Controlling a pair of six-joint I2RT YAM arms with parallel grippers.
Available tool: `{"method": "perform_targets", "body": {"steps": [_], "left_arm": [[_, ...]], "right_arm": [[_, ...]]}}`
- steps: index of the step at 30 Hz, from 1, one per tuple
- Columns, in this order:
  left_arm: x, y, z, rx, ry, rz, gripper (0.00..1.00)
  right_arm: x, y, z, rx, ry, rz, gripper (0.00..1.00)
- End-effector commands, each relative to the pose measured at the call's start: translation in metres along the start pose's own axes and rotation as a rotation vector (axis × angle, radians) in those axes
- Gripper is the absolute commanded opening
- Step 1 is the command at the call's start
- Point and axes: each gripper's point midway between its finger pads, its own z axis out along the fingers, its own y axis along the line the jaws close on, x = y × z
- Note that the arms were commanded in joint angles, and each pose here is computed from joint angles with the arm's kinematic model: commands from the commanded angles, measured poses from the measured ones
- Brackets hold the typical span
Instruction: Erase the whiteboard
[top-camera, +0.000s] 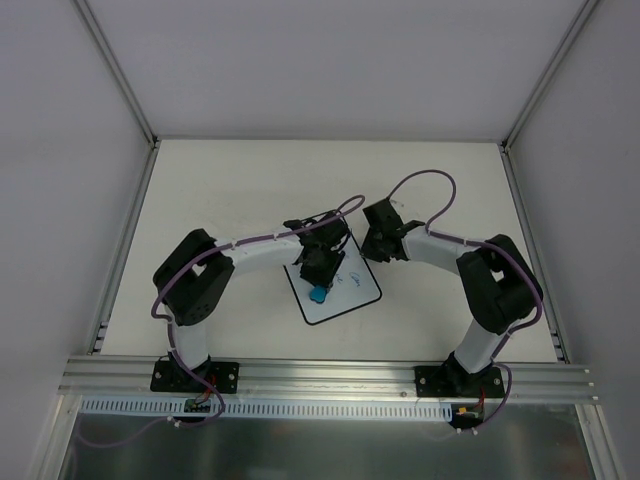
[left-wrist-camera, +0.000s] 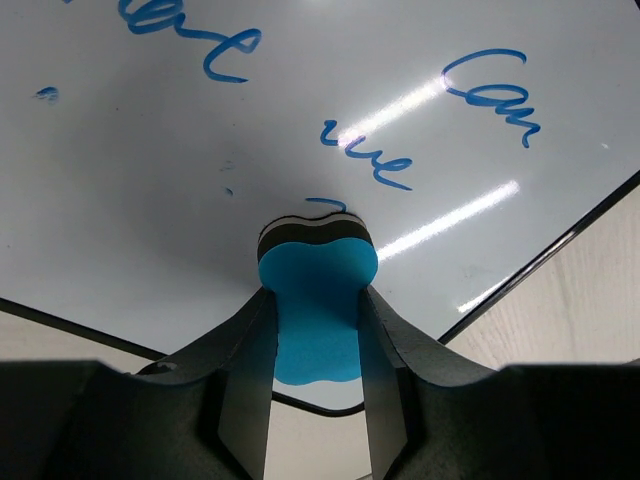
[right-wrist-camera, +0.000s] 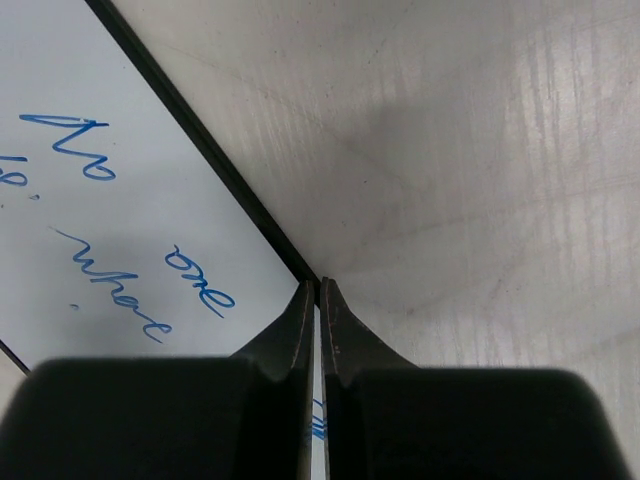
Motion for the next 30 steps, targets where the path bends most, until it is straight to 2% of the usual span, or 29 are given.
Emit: {"method": "perform_targets", "body": {"steps": [1,6,8,12,18,22,30], "left_arm": [[0.048,0.008,0.003,-0.031,0.175,-0.012,0.04],[0.016,0.025,-0.014,-0.050,0.077,-0.068,0.06],[0.000,0.044,-0.022,-0.079,0.031,-0.110,0.06],[-0.041,0.072,-0.044,-0.115,-0.086,-0.176,0.17],[-0.092,0.108,-0.051,-0.169,-0.165,-0.155,0.30],[-0.129,0.123,-0.038,-0.196,-0.192,-0.147,0.30],[-0.151,0.144,-0.008,-0.238,-0.175,-0.137,0.22]], "right_arm": [[0.038,-0.053,0.015,0.199,0.101,-0.042,0.00],[0.037,-0.050,0.014,0.183,0.108,-0.075,0.00],[0.035,-0.050,0.013,0.175,0.105,-0.095,0.00],[0.032,-0.049,0.010,0.164,0.097,-0.130,0.00],[0.031,-0.047,0.010,0.152,0.106,-0.169,0.00],[0.031,-0.046,0.010,0.145,0.108,-0.178,0.00],[0.028,-0.040,0.008,0.127,0.104,-0.177,0.00]]}}
